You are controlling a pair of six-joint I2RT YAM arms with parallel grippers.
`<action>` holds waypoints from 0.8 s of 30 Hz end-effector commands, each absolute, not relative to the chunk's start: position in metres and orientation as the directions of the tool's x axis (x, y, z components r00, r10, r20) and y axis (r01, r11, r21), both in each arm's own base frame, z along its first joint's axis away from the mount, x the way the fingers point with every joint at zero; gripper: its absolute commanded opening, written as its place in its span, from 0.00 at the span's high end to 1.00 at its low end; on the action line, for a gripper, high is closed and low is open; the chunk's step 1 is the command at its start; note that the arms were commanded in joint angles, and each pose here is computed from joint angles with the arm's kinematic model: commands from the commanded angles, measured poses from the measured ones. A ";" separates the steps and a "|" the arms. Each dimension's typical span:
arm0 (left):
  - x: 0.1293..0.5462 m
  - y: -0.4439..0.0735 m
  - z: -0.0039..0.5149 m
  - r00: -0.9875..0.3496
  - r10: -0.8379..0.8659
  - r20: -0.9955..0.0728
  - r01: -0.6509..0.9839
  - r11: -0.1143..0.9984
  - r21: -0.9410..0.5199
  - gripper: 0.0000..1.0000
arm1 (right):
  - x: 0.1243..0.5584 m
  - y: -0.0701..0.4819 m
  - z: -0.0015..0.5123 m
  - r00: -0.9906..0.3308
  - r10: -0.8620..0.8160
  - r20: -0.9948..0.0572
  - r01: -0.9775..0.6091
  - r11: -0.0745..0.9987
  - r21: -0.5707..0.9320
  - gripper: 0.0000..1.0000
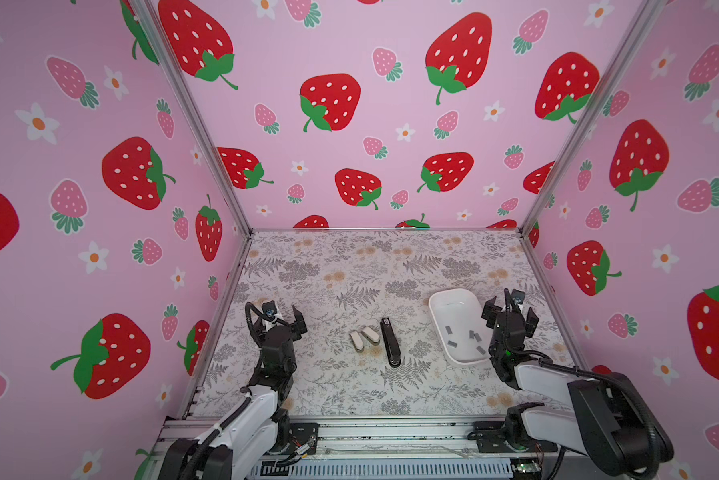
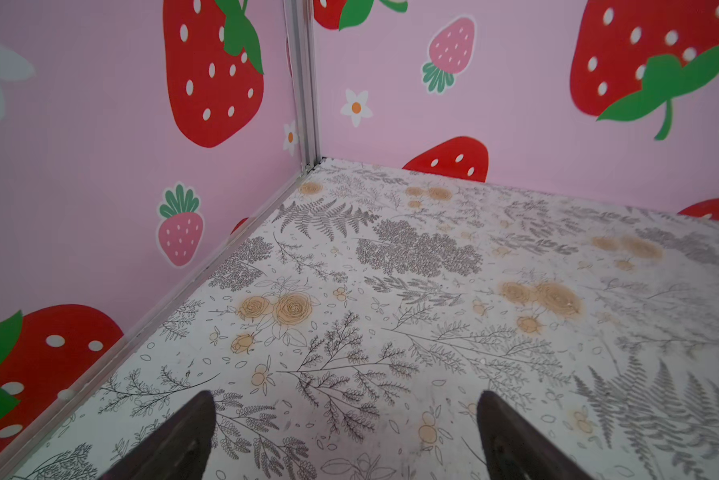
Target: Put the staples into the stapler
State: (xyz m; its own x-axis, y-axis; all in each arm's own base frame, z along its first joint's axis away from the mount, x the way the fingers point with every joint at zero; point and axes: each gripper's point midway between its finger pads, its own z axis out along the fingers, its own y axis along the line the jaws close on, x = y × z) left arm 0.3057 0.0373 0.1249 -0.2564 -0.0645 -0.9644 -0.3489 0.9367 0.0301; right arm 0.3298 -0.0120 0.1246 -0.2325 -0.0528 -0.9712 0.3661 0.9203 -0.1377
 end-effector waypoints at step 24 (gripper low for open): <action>0.399 0.018 0.088 -0.391 -0.024 -0.920 -0.156 0.987 0.040 0.01 | 0.374 0.004 0.125 -0.135 -0.118 -0.984 0.178 0.974 -0.141 0.01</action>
